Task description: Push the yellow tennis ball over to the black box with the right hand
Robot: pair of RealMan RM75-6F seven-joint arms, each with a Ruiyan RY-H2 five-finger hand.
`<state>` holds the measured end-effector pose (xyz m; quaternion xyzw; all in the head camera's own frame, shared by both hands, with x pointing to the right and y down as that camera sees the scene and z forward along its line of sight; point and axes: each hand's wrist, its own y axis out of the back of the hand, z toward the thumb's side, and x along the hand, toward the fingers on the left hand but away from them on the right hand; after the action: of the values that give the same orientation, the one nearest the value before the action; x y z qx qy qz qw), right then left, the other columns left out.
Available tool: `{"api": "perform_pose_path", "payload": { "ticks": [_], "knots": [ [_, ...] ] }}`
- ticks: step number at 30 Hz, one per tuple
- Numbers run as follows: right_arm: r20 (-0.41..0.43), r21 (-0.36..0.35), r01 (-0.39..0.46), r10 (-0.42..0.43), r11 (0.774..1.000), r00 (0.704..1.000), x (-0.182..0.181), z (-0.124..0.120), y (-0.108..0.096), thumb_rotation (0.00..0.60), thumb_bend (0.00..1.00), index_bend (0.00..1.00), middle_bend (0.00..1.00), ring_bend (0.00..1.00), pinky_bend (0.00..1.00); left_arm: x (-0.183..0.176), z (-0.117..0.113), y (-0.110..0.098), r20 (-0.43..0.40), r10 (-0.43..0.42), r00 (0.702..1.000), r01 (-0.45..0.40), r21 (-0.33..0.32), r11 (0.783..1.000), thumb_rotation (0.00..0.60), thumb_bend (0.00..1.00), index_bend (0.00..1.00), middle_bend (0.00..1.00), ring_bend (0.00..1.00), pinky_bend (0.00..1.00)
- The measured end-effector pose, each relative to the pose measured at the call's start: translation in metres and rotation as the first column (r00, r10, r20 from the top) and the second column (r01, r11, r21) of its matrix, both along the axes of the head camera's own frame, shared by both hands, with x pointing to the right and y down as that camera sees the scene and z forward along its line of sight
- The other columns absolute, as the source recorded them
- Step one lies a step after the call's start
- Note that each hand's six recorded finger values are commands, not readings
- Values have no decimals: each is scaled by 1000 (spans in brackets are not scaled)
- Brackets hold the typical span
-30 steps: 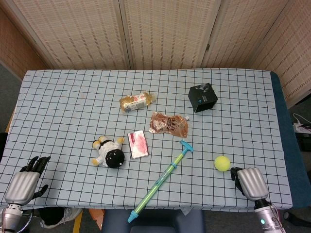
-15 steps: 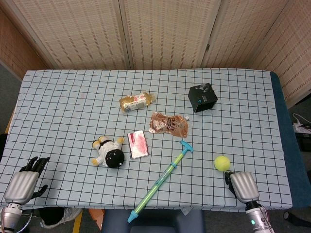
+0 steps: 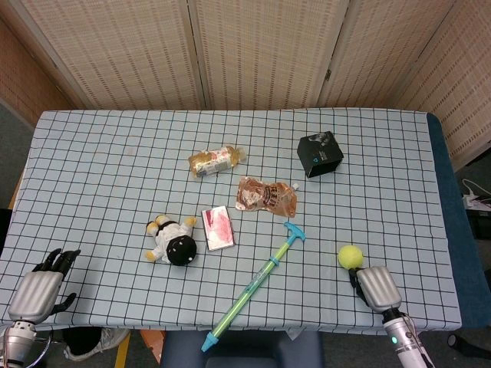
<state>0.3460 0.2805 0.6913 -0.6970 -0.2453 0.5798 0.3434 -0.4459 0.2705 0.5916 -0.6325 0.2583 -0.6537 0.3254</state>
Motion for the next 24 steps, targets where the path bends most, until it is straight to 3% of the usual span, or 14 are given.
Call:
{"api": "perform_pose_path", "payload": {
  "ticks": [24],
  "knots": [
    [11, 48, -13, 12, 999, 1000, -6, 40, -42, 600, 1000, 846, 835, 896, 990, 2, 2, 1, 1, 6, 1000, -6, -13, 1000, 600, 301, 115, 126, 59, 292]
  ]
}}
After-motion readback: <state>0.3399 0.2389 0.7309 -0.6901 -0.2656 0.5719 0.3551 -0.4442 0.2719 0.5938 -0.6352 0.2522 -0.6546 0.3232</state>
